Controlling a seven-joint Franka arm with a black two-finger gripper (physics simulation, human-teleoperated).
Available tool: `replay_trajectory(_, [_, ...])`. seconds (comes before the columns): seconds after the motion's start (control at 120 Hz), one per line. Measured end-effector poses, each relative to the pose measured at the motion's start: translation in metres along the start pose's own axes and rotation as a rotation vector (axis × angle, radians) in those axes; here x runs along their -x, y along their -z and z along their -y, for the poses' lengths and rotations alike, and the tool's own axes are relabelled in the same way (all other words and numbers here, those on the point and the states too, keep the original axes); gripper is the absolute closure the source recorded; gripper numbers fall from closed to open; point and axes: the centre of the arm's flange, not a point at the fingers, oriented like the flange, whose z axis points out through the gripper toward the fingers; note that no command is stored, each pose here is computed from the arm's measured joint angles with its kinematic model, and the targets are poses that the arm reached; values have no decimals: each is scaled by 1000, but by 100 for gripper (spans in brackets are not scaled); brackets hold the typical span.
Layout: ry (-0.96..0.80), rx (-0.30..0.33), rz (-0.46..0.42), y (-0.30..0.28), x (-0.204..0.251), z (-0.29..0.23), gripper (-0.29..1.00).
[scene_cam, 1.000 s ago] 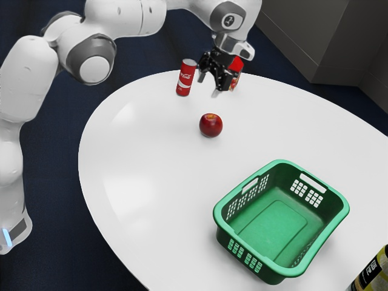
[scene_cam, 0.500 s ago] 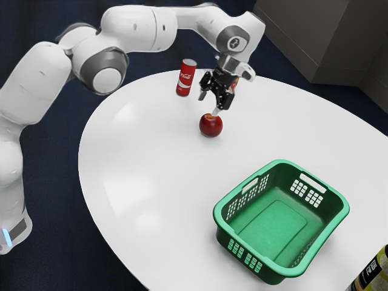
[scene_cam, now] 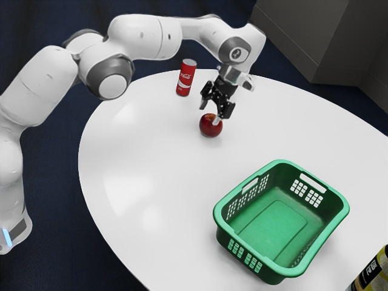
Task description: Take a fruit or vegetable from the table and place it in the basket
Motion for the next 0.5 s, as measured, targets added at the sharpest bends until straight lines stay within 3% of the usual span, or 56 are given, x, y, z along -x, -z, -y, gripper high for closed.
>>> replay_trajectory(0.5, [7, 9, -28, -23, -21, 5, 0])
